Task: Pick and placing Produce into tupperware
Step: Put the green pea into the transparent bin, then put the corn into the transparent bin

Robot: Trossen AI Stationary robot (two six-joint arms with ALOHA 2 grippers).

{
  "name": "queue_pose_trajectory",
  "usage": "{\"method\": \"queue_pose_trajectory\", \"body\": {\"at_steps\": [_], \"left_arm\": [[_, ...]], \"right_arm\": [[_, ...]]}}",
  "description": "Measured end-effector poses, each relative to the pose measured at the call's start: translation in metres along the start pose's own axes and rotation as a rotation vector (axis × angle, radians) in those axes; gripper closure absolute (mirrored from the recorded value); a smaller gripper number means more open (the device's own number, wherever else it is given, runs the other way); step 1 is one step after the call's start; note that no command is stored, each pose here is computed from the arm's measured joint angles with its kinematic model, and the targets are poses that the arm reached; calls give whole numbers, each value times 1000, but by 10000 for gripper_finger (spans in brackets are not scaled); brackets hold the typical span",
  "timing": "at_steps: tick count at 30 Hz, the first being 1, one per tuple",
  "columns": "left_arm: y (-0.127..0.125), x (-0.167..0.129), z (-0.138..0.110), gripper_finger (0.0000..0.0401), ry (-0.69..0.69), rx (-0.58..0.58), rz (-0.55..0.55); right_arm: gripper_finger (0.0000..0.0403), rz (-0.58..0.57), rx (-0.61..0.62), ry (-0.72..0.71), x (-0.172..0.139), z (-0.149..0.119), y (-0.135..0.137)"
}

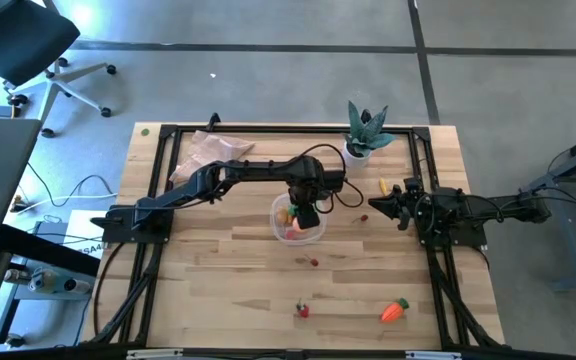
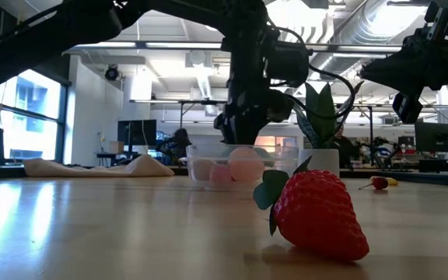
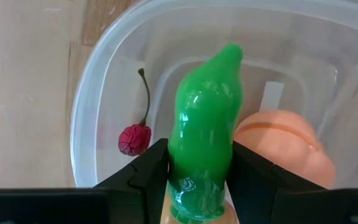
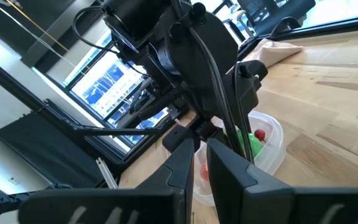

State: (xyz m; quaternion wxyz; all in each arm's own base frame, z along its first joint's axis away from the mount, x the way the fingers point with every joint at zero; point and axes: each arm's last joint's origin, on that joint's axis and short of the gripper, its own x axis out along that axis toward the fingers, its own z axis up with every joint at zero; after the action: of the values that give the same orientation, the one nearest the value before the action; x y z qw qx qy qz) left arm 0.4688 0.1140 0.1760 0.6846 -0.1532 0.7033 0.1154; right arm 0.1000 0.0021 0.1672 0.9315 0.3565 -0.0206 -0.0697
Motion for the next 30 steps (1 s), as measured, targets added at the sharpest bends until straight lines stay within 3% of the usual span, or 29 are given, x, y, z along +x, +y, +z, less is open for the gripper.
{"method": "queue_pose_trajectory", "body": {"at_steps": [12,20,30], "left_arm": [[0,0,-1,176,15,-23,-13],[0,-4,-11,175,106,-55,-16],[-8,-28,-16,199,57,-85,-104]], "right_arm": [[366,0,0,0,0,0,0],[366,0,0,0,0,0,0],[366,1,0,-1,0,0,0]]}}
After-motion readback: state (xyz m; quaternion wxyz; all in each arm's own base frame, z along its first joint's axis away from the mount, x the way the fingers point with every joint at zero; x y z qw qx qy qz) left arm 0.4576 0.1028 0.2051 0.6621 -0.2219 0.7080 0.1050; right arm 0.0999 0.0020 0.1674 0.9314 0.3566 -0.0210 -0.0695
